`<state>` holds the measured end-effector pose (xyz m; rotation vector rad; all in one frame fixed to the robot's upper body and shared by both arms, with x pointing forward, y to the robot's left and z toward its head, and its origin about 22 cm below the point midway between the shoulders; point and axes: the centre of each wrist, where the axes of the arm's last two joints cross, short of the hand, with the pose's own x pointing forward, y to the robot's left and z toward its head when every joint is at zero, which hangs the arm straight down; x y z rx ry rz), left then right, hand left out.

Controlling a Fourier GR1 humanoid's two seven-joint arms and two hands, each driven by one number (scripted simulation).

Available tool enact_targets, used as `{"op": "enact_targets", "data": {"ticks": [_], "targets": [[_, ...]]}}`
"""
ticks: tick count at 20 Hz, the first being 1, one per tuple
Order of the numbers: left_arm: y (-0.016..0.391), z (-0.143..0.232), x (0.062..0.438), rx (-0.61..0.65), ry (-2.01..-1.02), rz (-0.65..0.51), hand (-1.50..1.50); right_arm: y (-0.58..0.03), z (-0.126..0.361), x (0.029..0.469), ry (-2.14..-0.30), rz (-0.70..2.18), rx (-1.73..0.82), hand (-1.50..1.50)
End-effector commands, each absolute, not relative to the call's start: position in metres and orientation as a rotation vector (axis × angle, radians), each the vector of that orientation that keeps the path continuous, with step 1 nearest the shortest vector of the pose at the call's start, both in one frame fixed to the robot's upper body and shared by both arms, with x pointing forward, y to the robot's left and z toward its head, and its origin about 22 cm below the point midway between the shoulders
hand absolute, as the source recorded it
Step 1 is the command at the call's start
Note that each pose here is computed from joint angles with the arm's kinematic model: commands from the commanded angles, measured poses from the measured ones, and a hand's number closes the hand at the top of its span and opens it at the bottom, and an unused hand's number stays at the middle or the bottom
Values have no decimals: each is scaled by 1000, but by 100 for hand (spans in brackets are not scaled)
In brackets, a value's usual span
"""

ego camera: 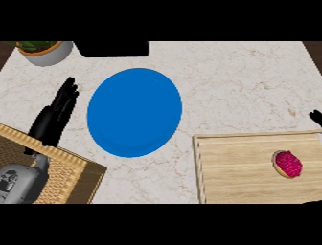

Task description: Pick the cupcake from the tray and place it in the plate

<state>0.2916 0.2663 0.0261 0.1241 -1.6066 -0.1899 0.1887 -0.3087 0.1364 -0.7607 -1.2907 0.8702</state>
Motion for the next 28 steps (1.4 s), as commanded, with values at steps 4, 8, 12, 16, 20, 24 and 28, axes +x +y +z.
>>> {"op": "enact_targets", "data": {"ticks": [4, 8, 12, 16, 20, 24, 28], "targets": [[250, 32, 303, 203, -1564, -220, 0, -307, 162, 197, -1070, 949, -755, -150], [266, 39, 305, 211, -1569, -213, 0, -305, 160, 199, -1039, 948, -715, -150], [269, 37, 302, 217, -1560, -229, 0, -312, 137, 218, -1018, 956, -710, -150], [255, 34, 311, 249, -1587, -241, 0, -291, 120, 230, -911, 1047, -742, -150], [248, 43, 317, 196, -1558, -223, 0, -301, 74, 232, -870, 1050, -705, -150], [253, 55, 316, 217, -1570, -204, 0, -308, 76, 221, -859, 1046, -700, -150], [246, 39, 307, 223, -1564, -224, 0, -321, 62, 237, -830, 1053, -690, -150]]}}
